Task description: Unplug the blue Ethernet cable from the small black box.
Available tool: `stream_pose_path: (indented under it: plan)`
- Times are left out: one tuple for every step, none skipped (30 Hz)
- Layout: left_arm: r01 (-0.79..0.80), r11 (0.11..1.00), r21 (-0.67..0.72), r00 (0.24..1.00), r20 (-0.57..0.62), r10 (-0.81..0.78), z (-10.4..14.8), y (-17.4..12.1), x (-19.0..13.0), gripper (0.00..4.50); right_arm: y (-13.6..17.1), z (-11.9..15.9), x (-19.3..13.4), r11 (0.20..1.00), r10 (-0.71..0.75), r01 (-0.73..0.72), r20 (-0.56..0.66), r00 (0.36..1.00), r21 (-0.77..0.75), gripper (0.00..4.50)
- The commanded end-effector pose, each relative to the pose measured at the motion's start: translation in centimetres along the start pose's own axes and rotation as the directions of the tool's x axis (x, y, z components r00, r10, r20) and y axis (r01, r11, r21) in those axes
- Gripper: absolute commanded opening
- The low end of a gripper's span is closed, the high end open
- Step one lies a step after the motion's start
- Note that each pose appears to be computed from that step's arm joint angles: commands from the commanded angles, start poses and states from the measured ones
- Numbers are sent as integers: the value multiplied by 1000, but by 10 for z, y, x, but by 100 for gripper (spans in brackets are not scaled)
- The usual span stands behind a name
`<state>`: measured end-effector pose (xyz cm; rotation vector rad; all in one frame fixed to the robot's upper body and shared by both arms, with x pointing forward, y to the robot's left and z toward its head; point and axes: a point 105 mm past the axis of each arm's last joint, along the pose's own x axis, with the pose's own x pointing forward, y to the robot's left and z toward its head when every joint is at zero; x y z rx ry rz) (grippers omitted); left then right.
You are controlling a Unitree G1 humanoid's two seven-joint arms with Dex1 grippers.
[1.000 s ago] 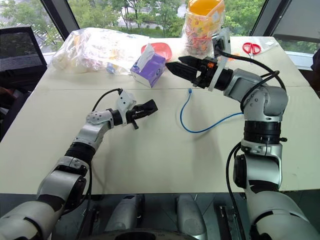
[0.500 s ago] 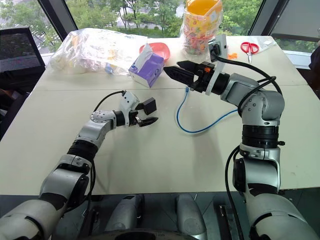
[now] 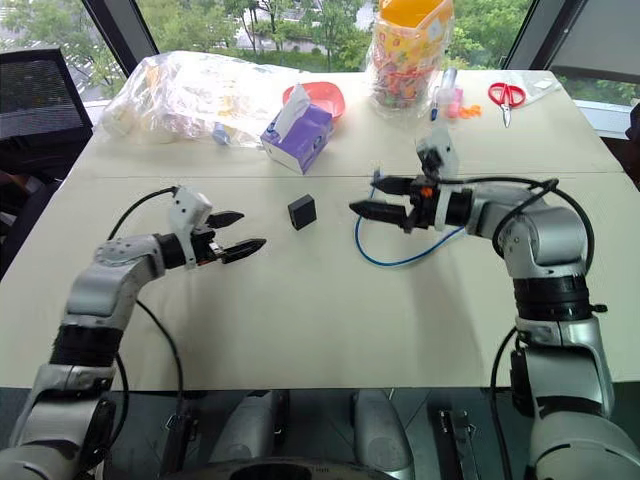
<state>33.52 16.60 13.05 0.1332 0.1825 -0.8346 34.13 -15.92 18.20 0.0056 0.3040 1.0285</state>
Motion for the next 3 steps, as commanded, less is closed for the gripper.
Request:
stream_pose_path:
  plan:
    - [-31,999,7,998,53,31,20,-6,-20,444,-7,3,-21,996,-36,34,-26,999,-79,450]
    - [-38,999,1,998,55,38,20,-9,-25,444,-9,0,-28,996,-46,42,-44,998,-75,450]
    - [-41,999,7,998,53,41,20,-11,-29,444,-11,-3,-33,997,-47,42,-61,997,-70,450]
